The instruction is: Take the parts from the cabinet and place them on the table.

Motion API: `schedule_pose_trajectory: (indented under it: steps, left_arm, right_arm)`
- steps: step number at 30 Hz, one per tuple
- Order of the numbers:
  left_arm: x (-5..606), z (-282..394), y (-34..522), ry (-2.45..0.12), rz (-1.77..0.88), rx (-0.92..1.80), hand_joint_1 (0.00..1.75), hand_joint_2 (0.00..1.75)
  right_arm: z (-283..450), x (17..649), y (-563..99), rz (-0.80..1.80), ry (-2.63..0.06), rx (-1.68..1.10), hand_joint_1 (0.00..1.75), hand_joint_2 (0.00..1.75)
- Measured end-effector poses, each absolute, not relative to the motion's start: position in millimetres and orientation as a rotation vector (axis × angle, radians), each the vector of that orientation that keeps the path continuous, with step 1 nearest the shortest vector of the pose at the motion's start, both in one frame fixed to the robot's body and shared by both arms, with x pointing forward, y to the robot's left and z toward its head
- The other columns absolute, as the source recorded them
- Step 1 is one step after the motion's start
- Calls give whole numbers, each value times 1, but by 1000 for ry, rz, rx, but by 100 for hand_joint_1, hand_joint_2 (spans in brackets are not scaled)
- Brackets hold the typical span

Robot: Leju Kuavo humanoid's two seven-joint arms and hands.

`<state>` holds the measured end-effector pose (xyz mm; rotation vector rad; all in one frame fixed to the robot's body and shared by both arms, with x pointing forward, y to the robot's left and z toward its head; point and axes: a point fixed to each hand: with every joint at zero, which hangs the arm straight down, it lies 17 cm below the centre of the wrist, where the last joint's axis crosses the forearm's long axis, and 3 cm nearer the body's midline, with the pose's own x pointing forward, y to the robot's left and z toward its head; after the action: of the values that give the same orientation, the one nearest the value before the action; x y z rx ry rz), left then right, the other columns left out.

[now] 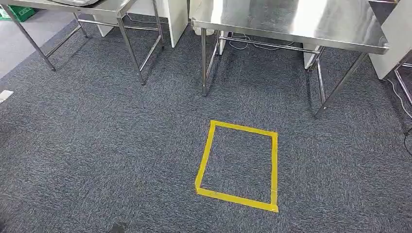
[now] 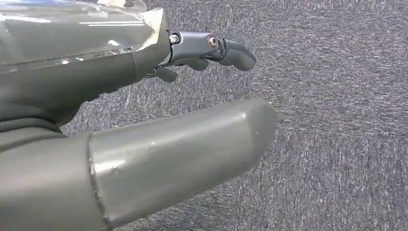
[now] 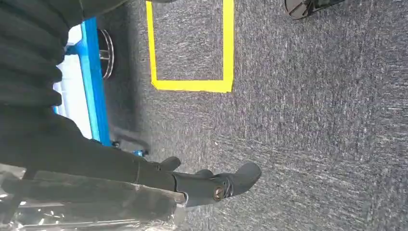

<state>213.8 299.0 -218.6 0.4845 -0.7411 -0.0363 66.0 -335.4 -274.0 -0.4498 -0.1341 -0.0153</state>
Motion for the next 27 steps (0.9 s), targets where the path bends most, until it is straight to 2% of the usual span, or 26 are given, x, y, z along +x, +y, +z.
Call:
schedule_pose_trajectory:
  steps: [3, 4, 27]
  left_arm:
    - [214, -219, 299, -741, -37, 484, 0, 0]
    - [213, -219, 299, -739, -37, 484, 0, 0]
    - [212, -219, 297, -743, -36, 480, 0, 0]
  right_arm:
    - [-274, 66, -335, -23, -133, -449, 0, 175]
    - [-274, 65, -336, -33, -128, -449, 0, 0]
    - [-275, 62, -337, -41, -127, -447, 0, 0]
